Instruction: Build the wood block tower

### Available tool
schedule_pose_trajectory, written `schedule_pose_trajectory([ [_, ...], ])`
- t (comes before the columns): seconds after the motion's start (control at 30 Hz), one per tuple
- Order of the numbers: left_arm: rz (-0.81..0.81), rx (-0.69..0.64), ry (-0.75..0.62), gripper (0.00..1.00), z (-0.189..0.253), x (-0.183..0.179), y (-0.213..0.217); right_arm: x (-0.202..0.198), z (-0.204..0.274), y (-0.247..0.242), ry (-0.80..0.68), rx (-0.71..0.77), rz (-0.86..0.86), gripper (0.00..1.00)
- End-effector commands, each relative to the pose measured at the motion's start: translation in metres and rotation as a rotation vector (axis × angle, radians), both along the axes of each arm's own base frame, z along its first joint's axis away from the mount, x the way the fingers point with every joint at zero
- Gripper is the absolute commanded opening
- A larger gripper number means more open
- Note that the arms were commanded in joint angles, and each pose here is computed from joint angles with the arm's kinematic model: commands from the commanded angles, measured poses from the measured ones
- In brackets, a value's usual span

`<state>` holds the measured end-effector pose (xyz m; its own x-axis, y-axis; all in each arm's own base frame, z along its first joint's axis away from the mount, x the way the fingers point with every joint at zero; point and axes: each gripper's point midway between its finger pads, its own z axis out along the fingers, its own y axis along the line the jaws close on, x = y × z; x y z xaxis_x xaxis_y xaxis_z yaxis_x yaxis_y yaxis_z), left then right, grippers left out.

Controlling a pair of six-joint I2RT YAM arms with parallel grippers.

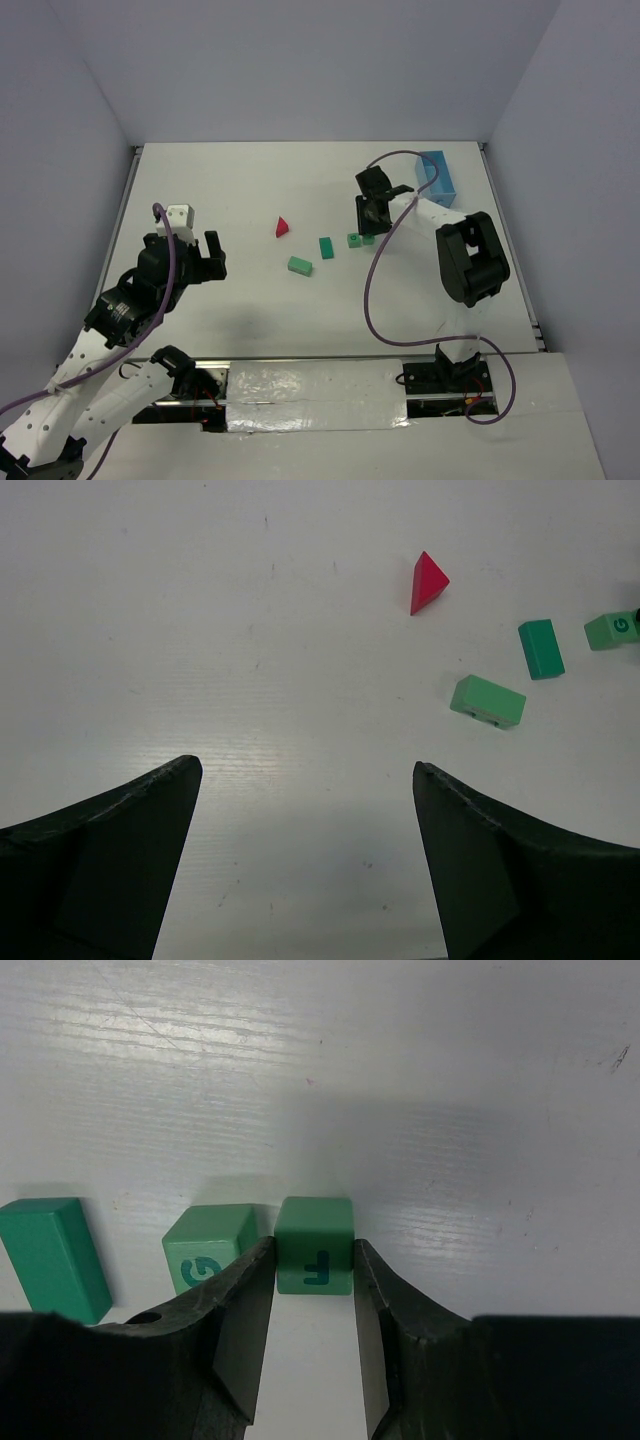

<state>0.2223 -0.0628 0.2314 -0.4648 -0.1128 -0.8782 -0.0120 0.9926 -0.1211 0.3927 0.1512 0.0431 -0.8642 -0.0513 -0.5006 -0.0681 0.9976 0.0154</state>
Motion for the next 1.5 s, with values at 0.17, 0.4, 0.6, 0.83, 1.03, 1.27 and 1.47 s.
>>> schedule_pose_trajectory([
  [0.17,-0.017,-0.005,-0.029,1.00,0.005,0.004,-0.004,0.004,0.022,-0.002,-0.050,0.018,-0.001,0.49],
  [0.4,-0.019,-0.002,-0.026,1.00,0.004,0.004,-0.004,0.011,0.041,-0.002,-0.080,0.027,-0.012,0.52],
  [0.6,-0.020,-0.005,-0.028,0.99,0.004,0.004,-0.004,0.011,0.063,-0.004,-0.123,0.051,-0.023,0.62],
  [0.83,-0.024,-0.005,-0.031,1.00,0.005,0.004,-0.005,-0.002,0.061,0.012,-0.112,0.104,0.033,1.00],
  [1.03,-0.026,-0.002,-0.023,0.99,0.003,0.004,-0.005,0.000,0.051,0.018,-0.088,0.059,0.018,1.00],
  [1.27,-0.031,-0.001,-0.022,1.00,0.003,0.004,-0.006,0.000,0.034,0.021,-0.036,-0.009,0.007,1.00],
  [1.47,-0.040,0.000,-0.016,0.99,0.002,0.005,-0.008,-0.001,0.024,0.024,-0.014,-0.004,0.026,1.00],
])
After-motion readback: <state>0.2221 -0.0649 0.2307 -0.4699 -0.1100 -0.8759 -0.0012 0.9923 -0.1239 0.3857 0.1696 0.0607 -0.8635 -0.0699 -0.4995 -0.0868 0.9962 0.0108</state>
